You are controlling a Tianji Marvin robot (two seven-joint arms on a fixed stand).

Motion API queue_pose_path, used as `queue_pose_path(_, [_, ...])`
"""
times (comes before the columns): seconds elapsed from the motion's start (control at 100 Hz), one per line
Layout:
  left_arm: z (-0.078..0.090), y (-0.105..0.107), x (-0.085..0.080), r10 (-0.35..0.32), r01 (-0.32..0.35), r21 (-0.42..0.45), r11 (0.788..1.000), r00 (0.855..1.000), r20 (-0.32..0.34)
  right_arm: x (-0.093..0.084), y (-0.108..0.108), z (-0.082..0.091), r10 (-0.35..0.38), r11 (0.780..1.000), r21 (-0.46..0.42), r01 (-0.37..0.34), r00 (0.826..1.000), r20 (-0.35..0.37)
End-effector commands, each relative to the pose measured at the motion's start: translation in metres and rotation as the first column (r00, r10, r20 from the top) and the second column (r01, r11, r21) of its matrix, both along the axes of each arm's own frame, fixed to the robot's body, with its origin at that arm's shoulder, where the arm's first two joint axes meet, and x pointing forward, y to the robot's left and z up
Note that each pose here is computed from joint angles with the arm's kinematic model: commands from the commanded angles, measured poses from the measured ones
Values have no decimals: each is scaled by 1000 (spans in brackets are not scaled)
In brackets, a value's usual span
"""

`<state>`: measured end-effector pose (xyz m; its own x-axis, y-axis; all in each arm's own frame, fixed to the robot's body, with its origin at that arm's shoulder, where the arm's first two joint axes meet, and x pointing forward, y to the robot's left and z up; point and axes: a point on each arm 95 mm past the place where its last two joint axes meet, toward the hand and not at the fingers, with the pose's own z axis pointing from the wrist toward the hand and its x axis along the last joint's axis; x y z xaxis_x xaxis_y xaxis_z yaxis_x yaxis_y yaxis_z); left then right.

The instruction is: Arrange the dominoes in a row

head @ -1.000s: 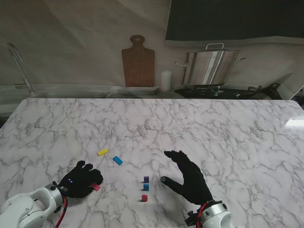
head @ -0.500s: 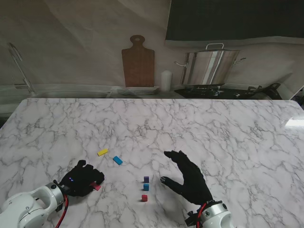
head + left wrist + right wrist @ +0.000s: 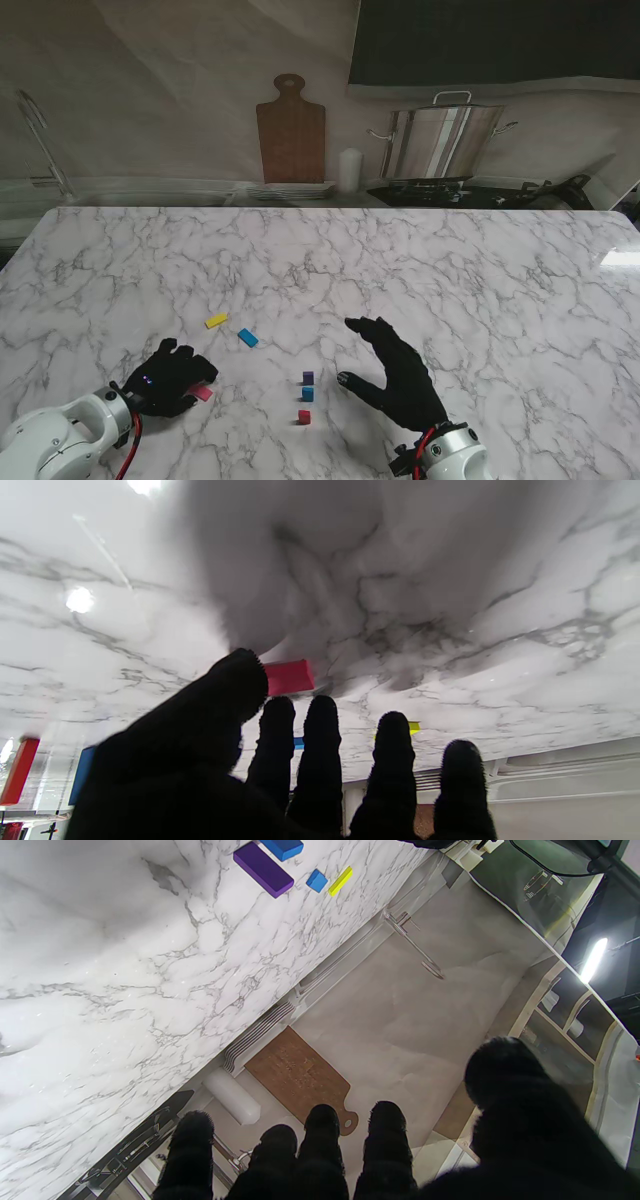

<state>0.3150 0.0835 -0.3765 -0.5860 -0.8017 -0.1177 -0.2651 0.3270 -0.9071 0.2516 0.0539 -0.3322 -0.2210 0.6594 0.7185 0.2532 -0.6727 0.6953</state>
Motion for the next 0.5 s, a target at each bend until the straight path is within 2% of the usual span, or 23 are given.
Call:
queue_pose_path(0.0, [-5, 0, -3, 0, 1, 18, 1000, 1000, -19, -2, 1, -2, 1, 1000, 2, -1, 1000, -6])
queue_pose_path(0.49, [-9, -3, -3, 1, -1, 14, 1000, 1000, -28, -2, 1, -2, 1, 1000, 4, -1, 1000, -5])
